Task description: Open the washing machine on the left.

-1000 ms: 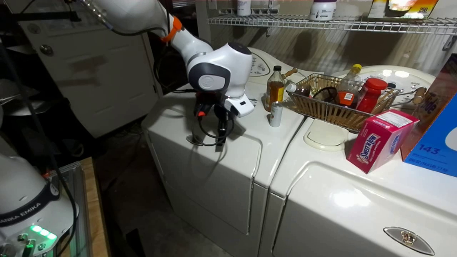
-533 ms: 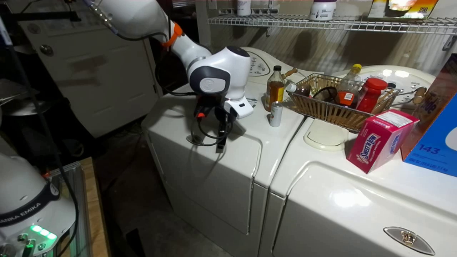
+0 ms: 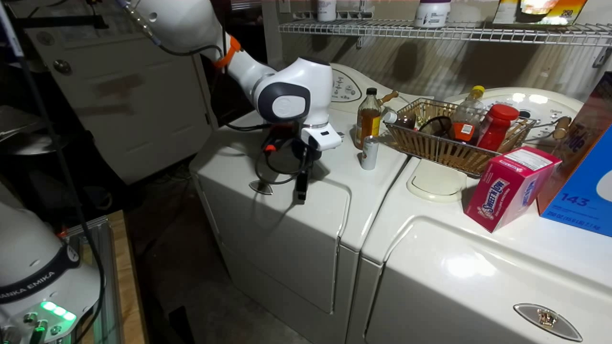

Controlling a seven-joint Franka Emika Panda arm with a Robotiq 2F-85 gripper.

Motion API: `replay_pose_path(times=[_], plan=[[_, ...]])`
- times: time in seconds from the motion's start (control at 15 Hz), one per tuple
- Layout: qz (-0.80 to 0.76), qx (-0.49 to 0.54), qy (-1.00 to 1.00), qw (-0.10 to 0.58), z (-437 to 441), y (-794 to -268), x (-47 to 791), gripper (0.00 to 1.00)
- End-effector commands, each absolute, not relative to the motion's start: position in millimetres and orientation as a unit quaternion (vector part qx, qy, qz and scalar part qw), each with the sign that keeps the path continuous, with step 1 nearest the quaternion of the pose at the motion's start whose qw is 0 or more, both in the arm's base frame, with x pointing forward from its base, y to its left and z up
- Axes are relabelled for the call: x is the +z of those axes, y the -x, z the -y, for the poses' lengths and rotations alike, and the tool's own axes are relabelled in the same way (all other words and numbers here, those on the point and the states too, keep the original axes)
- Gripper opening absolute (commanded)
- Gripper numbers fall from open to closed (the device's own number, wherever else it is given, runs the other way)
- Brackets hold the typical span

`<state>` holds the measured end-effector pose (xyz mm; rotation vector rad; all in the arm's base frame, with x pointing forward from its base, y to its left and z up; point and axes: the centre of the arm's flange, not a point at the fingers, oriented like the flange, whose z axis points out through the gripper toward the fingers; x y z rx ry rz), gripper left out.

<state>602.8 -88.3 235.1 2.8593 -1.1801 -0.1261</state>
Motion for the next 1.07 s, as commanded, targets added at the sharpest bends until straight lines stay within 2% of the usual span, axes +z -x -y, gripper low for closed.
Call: replay_pose_path(times=[0.0, 0.6, 1.0], plan=[[0.4, -0.01, -0.914, 0.073, 94, -616, 233, 1.0], [0.408, -0.024, -0.89, 0.203, 93, -616, 214, 1.0], [0.424, -0.061, -0.878, 0.212, 116, -604, 203, 1.0]])
